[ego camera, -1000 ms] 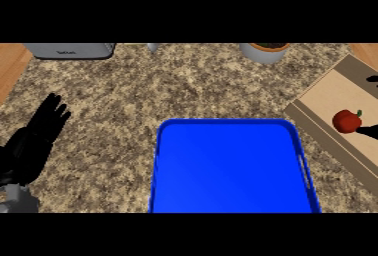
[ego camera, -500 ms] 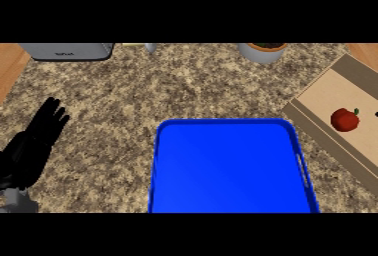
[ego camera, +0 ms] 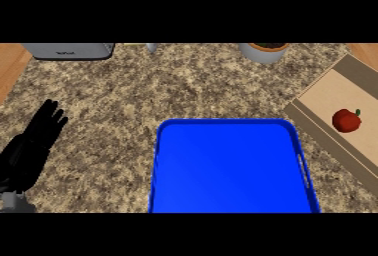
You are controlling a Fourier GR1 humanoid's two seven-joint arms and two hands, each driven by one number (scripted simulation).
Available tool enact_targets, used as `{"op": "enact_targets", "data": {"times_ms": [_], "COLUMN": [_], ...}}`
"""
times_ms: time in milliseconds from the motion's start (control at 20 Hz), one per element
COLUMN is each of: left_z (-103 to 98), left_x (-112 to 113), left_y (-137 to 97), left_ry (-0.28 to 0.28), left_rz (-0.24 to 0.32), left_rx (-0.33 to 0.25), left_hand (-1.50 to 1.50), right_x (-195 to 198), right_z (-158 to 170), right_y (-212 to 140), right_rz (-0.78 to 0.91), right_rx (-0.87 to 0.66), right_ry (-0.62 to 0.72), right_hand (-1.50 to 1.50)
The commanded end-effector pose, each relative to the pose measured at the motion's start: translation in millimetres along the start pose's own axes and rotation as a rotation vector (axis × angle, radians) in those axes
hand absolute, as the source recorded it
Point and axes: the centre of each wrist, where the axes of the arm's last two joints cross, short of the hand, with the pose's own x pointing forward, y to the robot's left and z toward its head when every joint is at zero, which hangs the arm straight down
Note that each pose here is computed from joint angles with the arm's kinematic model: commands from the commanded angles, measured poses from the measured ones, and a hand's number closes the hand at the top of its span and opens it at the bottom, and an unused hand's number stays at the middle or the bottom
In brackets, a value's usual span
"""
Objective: Pick the bell pepper from the tray and place it in the cardboard box
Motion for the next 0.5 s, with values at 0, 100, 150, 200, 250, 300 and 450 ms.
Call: {"op": "enact_targets", "data": {"times_ms": [0,100,150,200,250,300,450], "left_z": [-4,-9,-8,-4,-2,-7,-13], "left_x": [2,-8,-2,16,13,5,3], "left_y": [-11,6,-9,1,4,1,-9], "left_ry": [-0.002,0.006,0.014,-0.001,-0.001,-0.006,-0.001], "left_rz": [0.003,0.002,0.004,0.008,-0.003,0.003,-0.005], "left_rx": [0.010,-0.029,-0.009,-0.001,-0.007,-0.010,-0.008], "left_hand": [0.00,0.00,0.00,0.00,0.00,0.00,0.00], "right_x": [-5,-10,-20,-24,-39,-25,-42], "right_z": [5,5,6,6,16,13,23], "right_y": [-48,-56,-54,-56,-48,-80,-79], "right_rz": [-0.031,-0.026,-0.039,-0.028,-0.011,-0.023,0.002], "right_rx": [0.026,0.044,0.033,0.023,0.038,0.030,0.049], "right_ry": [0.010,-0.017,-0.031,-0.026,-0.025,-0.035,-0.034], "right_hand": [-1.50,-1.50,-1.50,-1.50,-1.50,-1.50,-1.50]}}
